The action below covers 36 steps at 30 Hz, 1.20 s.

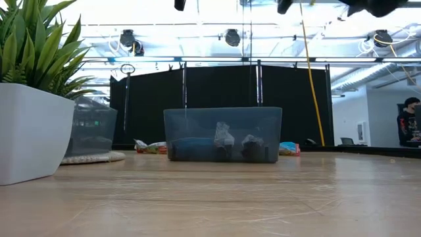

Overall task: Pick and place Granola Bars by type
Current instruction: Put the orange granola bar into the bottom black bin

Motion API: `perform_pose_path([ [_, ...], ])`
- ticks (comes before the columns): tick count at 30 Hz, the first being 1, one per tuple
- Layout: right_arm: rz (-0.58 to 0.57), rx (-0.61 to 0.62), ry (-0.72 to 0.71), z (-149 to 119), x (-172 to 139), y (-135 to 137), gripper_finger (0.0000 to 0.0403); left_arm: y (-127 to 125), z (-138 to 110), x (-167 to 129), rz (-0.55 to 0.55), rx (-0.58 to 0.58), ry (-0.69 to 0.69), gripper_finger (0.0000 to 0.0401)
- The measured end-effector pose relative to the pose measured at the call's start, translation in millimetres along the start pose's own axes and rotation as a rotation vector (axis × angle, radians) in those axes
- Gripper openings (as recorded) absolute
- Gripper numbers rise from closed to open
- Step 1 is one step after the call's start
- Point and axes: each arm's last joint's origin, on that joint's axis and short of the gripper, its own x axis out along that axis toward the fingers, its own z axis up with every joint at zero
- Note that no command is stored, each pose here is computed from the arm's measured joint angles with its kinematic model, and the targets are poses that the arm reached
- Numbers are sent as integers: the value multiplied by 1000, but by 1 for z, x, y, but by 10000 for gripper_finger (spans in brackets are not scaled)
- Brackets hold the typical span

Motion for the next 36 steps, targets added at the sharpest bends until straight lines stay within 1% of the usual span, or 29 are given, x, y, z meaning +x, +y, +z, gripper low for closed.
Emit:
perform_pose_path([
  [3, -33, 32, 66, 0, 16, -5, 267, 0, 0, 0, -14, 3, 6, 20],
  [7, 30, -2, 142, -3, 32, -9, 267, 0, 0, 0, -18, 22, 6, 20],
  [11, 37, -8, 151, -4, 41, -12, 267, 0, 0, 0, -20, 37, 7, 20],
  [14, 36, -40, 149, -3, 42, -12, 267, -1, 0, 0, -49, 50, 12, 20],
  [16, 44, -70, 140, -2, 43, -12, 267, -4, 0, 0, -68, 69, 10, 20],
  [20, 58, -81, 113, 1, 43, -10, 267, -10, -2, -1, -90, 125, 7, 20],
  [24, 39, -80, 141, 1, 47, -11, 267, -14, -4, -2, -95, 163, 9, 20],
  [28, 34, -82, 158, 2, 56, -13, 267, -13, -7, 1, -82, 170, 17, 20],
  [31, 42, -92, 143, 6, 65, -14, 267, -13, -6, 1, -83, 169, 13, 20],
  [36, 34, -91, 162, 1, 74, -19, 267, -13, -7, 1, -77, 171, 14, 20],
])
